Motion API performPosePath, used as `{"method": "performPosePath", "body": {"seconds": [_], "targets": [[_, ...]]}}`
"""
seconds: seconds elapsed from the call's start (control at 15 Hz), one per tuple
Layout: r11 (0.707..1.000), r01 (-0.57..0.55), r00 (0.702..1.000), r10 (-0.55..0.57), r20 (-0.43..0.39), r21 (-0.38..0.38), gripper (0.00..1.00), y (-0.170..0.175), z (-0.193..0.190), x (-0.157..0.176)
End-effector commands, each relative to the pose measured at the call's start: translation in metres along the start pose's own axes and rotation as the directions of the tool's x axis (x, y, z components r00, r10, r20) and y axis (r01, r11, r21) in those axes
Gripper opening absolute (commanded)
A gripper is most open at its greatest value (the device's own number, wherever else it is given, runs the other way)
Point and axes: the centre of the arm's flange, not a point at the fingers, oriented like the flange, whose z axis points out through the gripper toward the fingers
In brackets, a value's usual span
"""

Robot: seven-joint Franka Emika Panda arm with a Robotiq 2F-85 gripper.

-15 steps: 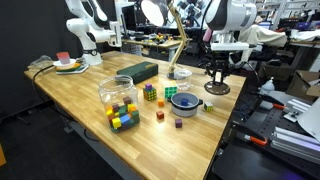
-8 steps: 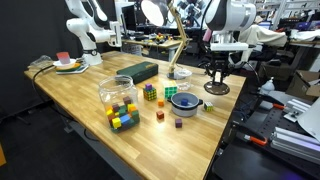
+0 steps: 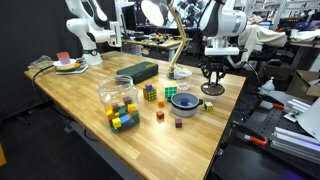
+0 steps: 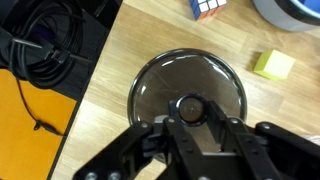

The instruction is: Remove the black lid from the grey pot

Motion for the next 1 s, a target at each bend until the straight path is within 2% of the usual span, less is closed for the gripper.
{"method": "performPosePath", "body": {"seconds": [0.0, 0.2, 0.27, 0.33, 0.4, 0.53, 0.6, 0.73, 0.8, 0.93], "targets": [[0.999, -0.047, 0.999, 0.047, 0.006, -0.004, 0.08, -0.003, 0.014, 0.015], [0.998, -0.064, 0.998, 0.065, 0.020, -0.022, 0.08, -0.002, 0.026, 0.020], [0.997, -0.067, 0.997, 0.068, 0.025, -0.027, 0.11, -0.002, 0.028, 0.021], [0.998, -0.066, 0.997, 0.067, 0.033, -0.026, 0.39, -0.002, 0.031, 0.022], [0.998, -0.066, 0.997, 0.067, 0.042, -0.025, 0.59, -0.002, 0.032, 0.023], [0.997, -0.069, 0.996, 0.070, 0.047, -0.029, 0.71, -0.001, 0.033, 0.024], [0.998, -0.048, 0.998, 0.049, 0.026, -0.044, 0.54, -0.001, 0.033, 0.019], [0.998, -0.049, 0.998, 0.050, 0.026, -0.043, 0.68, -0.001, 0.032, 0.019], [0.998, -0.049, 0.998, 0.050, 0.026, -0.043, 0.71, -0.001, 0.032, 0.019], [0.998, -0.049, 0.998, 0.050, 0.026, -0.043, 0.71, -0.001, 0.032, 0.019]]}}
